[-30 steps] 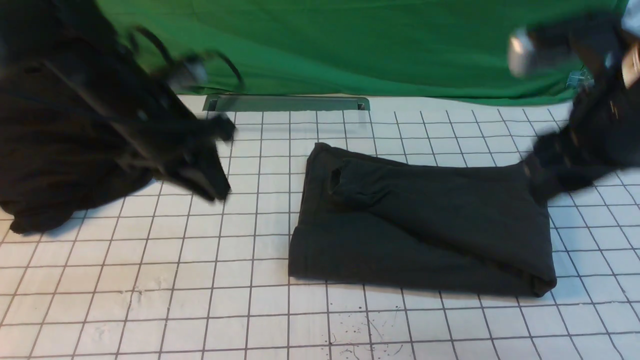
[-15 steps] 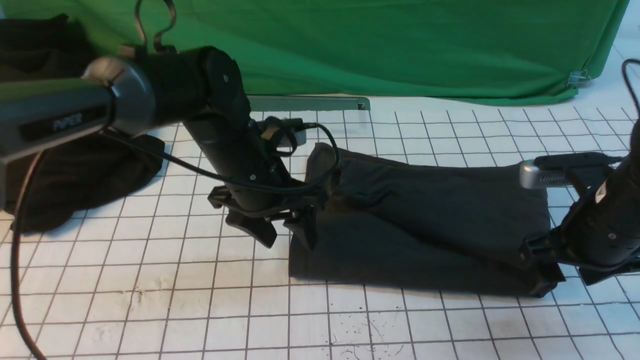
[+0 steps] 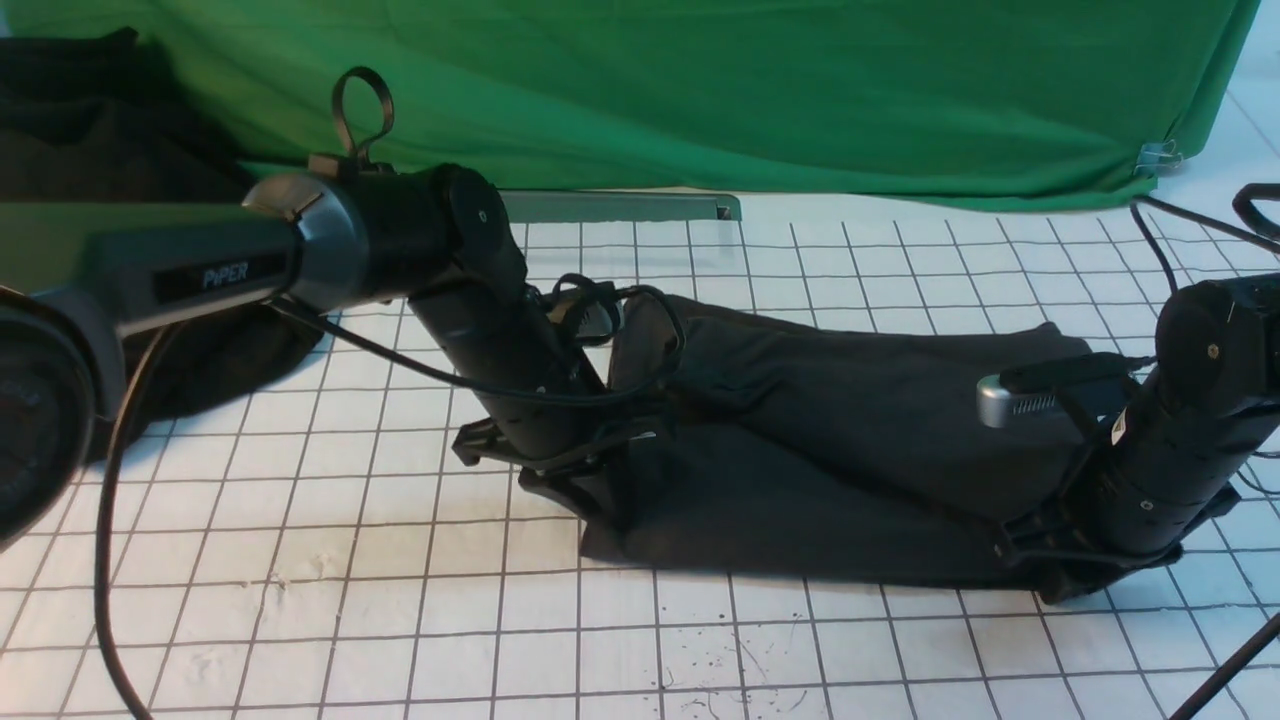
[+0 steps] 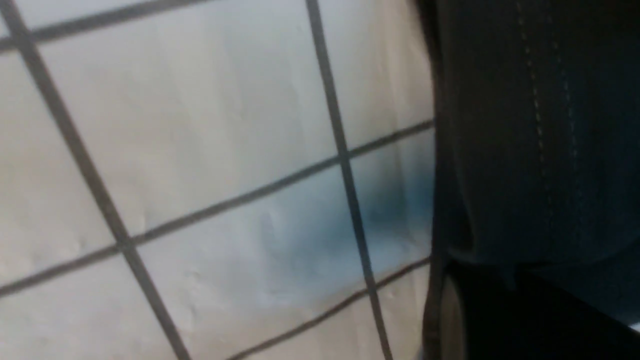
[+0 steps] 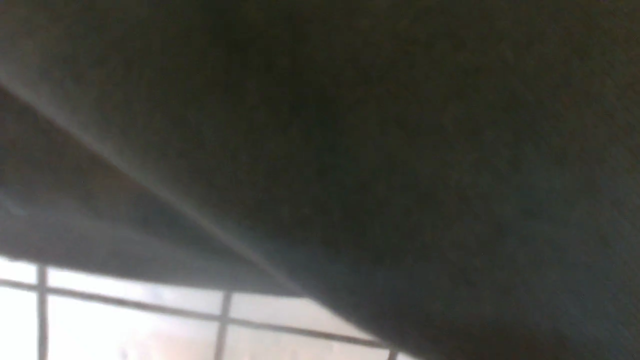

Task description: Fold a long-sleeved shirt over a white checkered tablecloth.

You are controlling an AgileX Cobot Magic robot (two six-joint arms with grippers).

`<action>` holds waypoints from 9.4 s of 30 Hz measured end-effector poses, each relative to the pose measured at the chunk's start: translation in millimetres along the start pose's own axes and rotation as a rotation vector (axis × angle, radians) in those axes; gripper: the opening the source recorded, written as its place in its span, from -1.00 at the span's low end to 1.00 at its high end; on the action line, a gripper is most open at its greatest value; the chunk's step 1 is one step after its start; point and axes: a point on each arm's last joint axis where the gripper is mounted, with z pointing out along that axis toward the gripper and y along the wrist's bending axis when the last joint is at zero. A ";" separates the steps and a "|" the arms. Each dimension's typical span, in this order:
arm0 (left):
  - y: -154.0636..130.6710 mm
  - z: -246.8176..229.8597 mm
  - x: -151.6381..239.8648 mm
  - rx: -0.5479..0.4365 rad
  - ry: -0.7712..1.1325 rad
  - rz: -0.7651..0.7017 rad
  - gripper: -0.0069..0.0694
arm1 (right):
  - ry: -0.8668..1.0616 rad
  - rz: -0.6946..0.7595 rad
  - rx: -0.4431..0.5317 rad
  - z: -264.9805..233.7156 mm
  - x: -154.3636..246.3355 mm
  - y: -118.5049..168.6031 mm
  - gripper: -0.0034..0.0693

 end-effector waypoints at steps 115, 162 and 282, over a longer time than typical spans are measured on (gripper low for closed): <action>-67.9 -154.0 97.4 -0.154 -0.220 0.223 -0.82 | -0.044 -0.084 0.065 -22.9 51.0 14.8 -0.91; -72.5 -156.0 89.8 -0.115 -0.314 0.233 -0.81 | -1.391 -0.104 -0.020 -189.1 190.4 8.9 -0.79; 30.9 -207.4 313.0 -0.187 -1.343 0.347 -0.81 | -1.256 0.080 0.164 -77.5 256.7 -11.1 -0.25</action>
